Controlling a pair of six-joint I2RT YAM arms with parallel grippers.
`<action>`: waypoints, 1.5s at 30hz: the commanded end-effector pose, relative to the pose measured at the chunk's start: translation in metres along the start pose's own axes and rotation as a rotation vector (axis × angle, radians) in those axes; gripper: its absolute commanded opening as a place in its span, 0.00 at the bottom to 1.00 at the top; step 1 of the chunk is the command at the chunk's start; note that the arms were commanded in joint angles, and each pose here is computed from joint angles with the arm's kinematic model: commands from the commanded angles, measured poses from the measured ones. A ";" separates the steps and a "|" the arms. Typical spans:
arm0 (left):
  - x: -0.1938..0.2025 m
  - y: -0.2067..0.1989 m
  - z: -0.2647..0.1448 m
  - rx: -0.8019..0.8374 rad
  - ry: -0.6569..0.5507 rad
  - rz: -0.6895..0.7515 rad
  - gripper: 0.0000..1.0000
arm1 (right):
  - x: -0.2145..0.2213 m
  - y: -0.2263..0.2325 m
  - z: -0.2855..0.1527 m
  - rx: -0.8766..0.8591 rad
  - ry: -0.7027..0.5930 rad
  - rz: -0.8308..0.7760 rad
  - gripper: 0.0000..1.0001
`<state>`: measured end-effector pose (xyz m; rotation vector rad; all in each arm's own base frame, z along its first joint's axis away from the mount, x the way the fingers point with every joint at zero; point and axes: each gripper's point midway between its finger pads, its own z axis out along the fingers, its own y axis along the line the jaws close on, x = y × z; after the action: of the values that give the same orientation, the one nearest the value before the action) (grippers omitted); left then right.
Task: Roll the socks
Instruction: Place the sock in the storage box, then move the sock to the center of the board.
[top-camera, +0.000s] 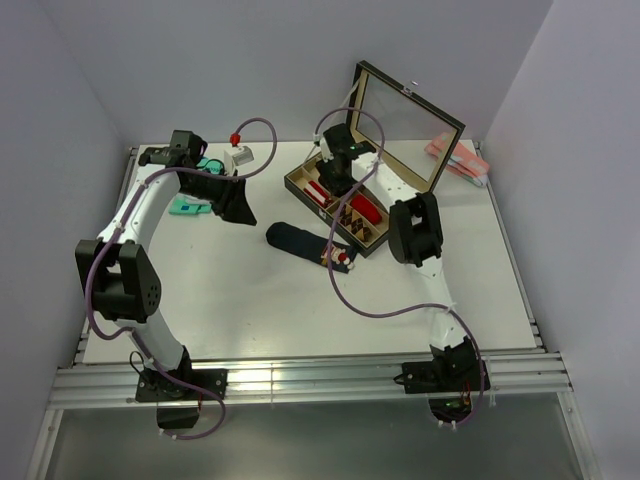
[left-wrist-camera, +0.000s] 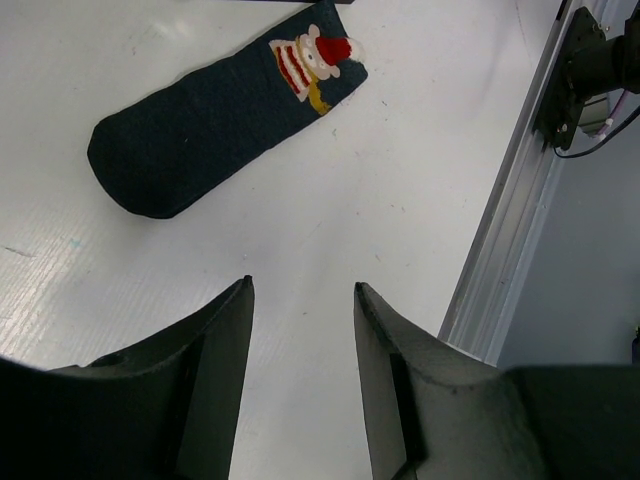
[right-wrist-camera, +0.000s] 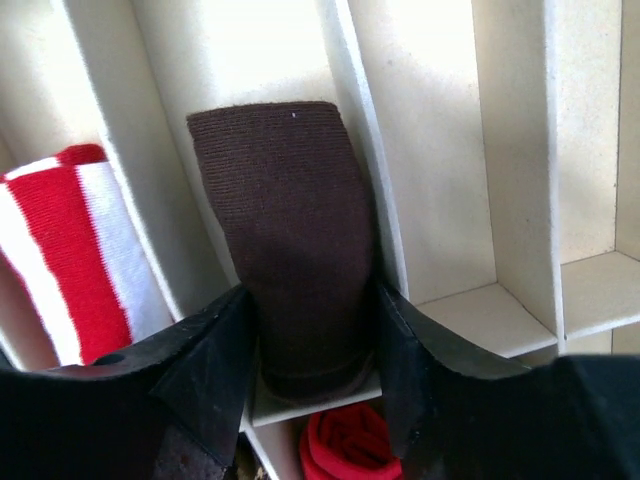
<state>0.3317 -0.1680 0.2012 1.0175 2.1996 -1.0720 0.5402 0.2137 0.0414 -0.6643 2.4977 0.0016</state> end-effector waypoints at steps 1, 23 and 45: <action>-0.015 -0.002 -0.002 -0.002 -0.030 0.029 0.50 | -0.004 -0.021 -0.022 0.061 -0.016 0.042 0.60; -0.017 0.004 -0.002 -0.060 -0.051 0.053 0.53 | -0.079 -0.047 -0.135 0.096 -0.344 0.187 0.65; -0.018 0.014 0.160 -0.506 -0.118 0.124 0.57 | 0.045 -0.033 -0.233 0.119 -0.410 0.565 0.58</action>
<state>0.3412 -0.2892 0.1128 0.9308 2.1584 -0.5771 0.4085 0.1349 0.2040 0.0088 2.2621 0.1303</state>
